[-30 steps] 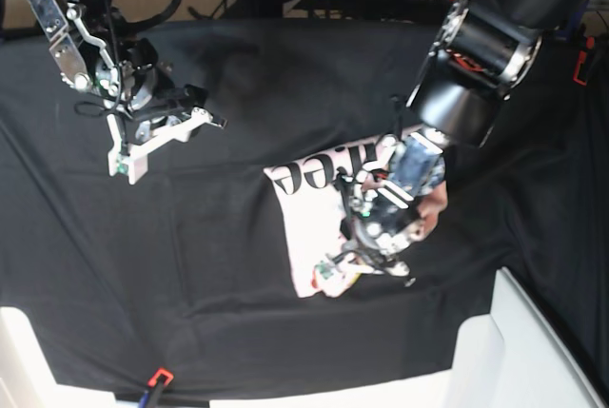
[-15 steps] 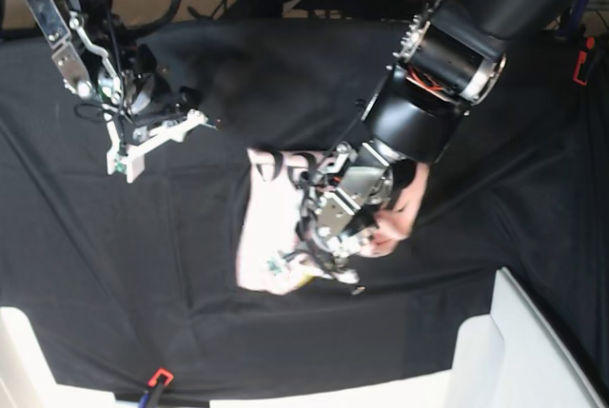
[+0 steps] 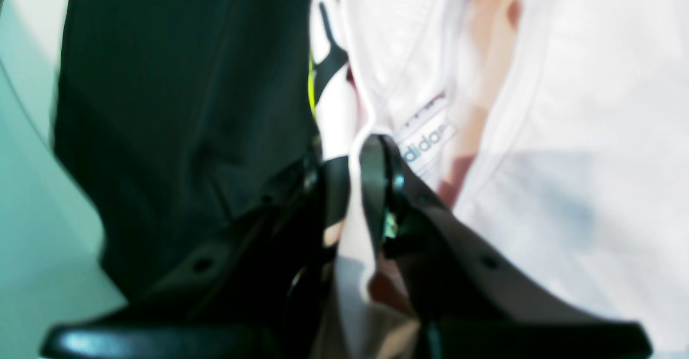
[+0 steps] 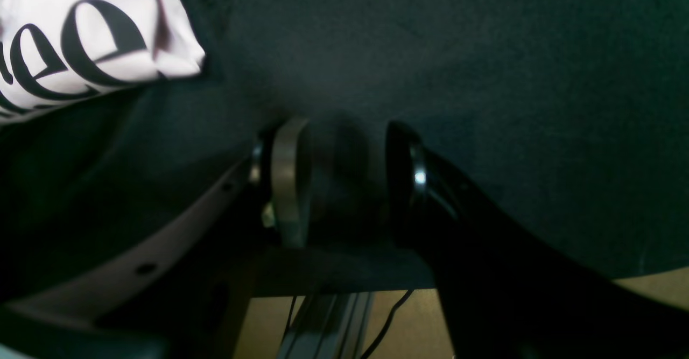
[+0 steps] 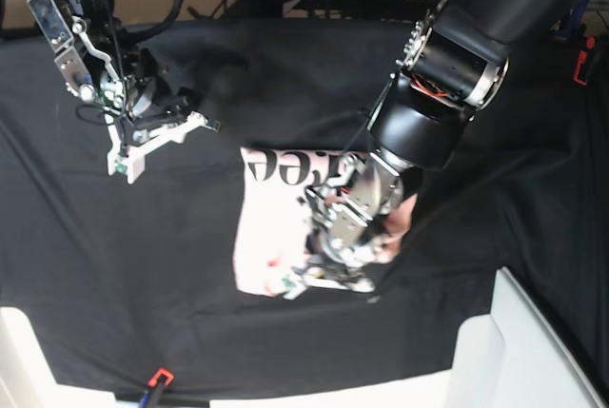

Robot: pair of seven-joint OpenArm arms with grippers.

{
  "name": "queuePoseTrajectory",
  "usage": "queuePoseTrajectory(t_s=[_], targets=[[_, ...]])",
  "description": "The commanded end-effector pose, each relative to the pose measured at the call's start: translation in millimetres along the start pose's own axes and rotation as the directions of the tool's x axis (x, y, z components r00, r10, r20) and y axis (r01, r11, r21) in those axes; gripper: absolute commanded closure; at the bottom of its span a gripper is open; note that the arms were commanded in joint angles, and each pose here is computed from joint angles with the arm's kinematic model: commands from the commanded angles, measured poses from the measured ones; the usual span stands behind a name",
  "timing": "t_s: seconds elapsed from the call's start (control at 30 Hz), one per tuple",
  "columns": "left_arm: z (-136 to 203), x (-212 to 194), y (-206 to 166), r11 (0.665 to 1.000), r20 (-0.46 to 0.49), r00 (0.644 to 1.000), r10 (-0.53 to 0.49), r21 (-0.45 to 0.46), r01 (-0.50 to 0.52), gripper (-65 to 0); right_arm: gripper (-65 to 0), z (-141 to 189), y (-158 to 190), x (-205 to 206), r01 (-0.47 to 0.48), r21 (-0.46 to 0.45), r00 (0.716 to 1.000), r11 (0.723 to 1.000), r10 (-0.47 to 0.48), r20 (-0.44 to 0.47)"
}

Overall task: Fold the T-shirt properly
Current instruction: 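Drag the folded shirt with the left gripper toward the cloth's middle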

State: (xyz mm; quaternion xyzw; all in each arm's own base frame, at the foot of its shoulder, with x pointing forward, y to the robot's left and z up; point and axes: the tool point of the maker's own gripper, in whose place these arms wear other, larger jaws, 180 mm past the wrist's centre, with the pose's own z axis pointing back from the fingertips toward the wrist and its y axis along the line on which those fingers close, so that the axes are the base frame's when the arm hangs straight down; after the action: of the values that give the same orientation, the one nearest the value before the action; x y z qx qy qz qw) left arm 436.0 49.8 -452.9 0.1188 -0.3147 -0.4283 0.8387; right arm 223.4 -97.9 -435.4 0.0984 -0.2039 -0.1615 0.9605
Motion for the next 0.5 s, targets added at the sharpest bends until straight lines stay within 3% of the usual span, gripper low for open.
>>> queuePoseTrajectory(t_s=[0.0,0.1,0.47], targets=[[4,13,22,0.999,0.03,0.999,0.021,0.049,-0.022,0.0,-21.2,4,4,15,-0.009,0.014,0.999,1.0,0.008,0.045],[4,3,24,0.996,0.018,0.998,0.067,0.05,-0.068,0.0,-21.2,4,5,16,-0.01,0.015,0.999,1.0,0.01,0.047],[12,22,35,0.995,0.075,0.995,0.061,0.079,-0.067,0.0,-21.2,4,10,8,-0.027,0.026,0.999,0.999,0.026,0.029]])
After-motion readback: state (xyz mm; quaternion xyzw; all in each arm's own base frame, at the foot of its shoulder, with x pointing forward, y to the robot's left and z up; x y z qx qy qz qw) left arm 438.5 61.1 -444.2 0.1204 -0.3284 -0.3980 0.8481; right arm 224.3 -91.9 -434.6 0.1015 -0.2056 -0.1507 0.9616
